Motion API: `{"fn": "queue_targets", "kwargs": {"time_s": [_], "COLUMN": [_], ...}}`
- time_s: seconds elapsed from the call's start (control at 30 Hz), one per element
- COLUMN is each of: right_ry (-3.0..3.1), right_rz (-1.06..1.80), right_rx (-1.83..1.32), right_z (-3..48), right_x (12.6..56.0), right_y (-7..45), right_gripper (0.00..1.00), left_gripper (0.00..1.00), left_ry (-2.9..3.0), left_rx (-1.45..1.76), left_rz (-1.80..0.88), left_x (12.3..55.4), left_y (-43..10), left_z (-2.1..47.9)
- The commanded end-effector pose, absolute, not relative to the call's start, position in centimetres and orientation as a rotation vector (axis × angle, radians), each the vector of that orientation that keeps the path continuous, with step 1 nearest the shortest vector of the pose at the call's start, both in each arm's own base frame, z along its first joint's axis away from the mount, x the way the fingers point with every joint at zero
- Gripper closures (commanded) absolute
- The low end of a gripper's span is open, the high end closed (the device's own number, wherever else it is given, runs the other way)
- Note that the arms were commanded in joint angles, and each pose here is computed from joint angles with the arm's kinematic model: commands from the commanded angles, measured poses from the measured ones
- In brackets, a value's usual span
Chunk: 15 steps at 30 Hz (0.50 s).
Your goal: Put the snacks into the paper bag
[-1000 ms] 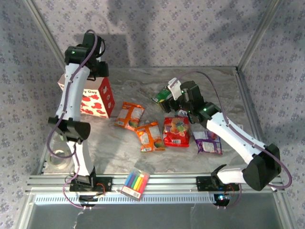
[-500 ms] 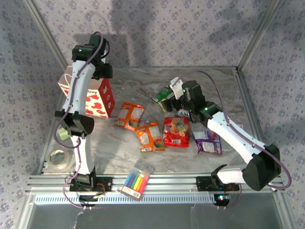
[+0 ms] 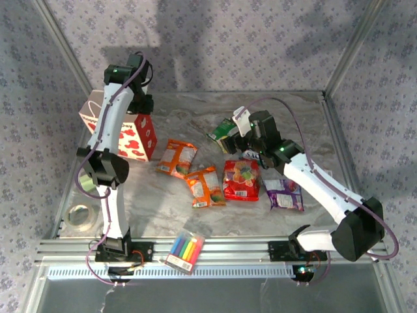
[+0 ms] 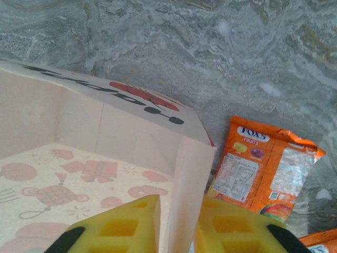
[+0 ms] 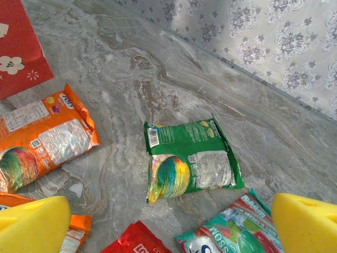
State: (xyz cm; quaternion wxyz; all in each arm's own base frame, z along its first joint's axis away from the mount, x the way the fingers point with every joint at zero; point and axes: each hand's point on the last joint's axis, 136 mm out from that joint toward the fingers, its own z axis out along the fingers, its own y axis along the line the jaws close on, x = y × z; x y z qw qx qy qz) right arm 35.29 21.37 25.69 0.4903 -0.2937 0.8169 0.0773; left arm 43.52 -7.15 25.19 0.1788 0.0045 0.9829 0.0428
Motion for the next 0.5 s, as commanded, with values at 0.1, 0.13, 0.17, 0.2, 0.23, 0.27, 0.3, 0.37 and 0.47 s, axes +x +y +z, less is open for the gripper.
{"fn": "queue_targets", "kwargs": {"time_s": [0.1,0.13,0.17,0.2,0.23,0.27,0.3,0.37,0.47], "right_ry": [1.986,1.987,1.989,1.989,1.989,1.988,1.988,1.989,1.985], "right_rz": [0.156,0.157,0.16,0.164,0.167,0.166,0.166,0.168,0.18], "right_rx": [-0.686,-0.682,-0.676,-0.673,-0.673,-0.67,-0.67,-0.667,-0.659], "right_z": [26.0,26.1,26.0,26.1,26.1,26.2,26.2,26.1,26.2], "right_x": [34.5,34.5,34.5,34.5,34.4,34.4,34.4,34.4,34.5], "right_y": [20.0,20.0,19.9,20.0,20.0,19.9,19.9,19.9,20.1], "right_gripper": [0.0,0.0,0.0,0.0,0.0,0.0,0.0,0.0,0.0], "left_gripper": [0.96,0.97,0.99,1.0,1.0,1.0,1.0,1.0,1.0], "left_ry": [2.778,2.771,2.766,2.76,2.756,2.759,2.753,2.745,2.742], "left_rx": [0.151,0.177,0.205,0.236,0.265,0.304,0.327,0.359,0.439], "left_rz": [0.155,0.164,0.171,0.178,0.184,0.193,0.21,0.225,0.254], "left_x": [42.8,42.8,42.8,42.8,42.8,42.6,42.6,42.4,41.8], "left_y": [-7.1,-7.1,-7.0,-7.0,-7.0,-7.0,-6.8,-6.6,-6.3], "left_z": [25.9,26.1,26.3,26.6,26.8,26.9,27.0,27.0,27.0]}}
